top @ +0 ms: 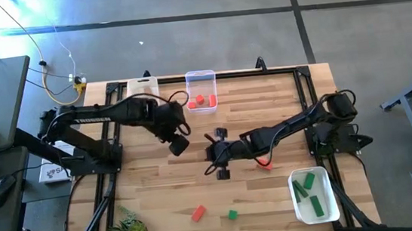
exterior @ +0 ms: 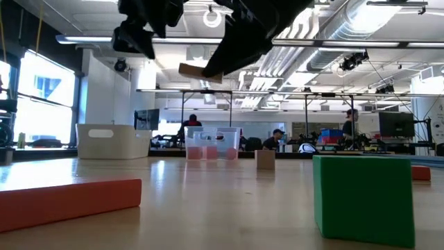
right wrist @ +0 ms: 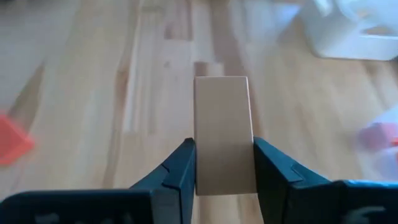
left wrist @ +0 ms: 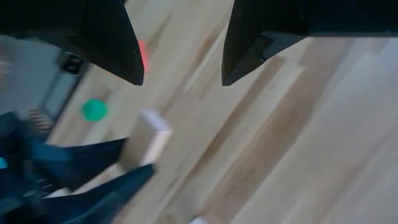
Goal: Sort & place blocks by color
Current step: Put the brown block into the top white bin
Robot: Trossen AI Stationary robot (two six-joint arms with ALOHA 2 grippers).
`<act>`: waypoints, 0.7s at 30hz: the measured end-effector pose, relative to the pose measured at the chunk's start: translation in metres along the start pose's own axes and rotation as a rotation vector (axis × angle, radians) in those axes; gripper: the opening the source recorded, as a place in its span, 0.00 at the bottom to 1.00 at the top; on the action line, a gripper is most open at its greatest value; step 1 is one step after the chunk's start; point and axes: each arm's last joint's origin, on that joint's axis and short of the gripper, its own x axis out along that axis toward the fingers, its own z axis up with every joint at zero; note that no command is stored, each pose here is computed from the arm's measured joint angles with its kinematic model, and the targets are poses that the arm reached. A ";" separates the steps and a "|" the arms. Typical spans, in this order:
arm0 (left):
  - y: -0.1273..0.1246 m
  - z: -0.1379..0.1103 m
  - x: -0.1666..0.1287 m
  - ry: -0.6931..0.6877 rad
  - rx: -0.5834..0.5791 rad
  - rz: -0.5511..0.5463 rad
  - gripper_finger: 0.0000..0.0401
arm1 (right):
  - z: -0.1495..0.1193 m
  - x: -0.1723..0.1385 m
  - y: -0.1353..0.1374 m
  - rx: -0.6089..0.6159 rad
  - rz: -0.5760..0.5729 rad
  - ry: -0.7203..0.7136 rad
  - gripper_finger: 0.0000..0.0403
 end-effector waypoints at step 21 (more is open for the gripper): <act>0.006 0.027 -0.008 -0.114 -0.071 -0.172 0.51 | 0.027 -0.019 -0.015 0.073 -0.206 -0.229 0.25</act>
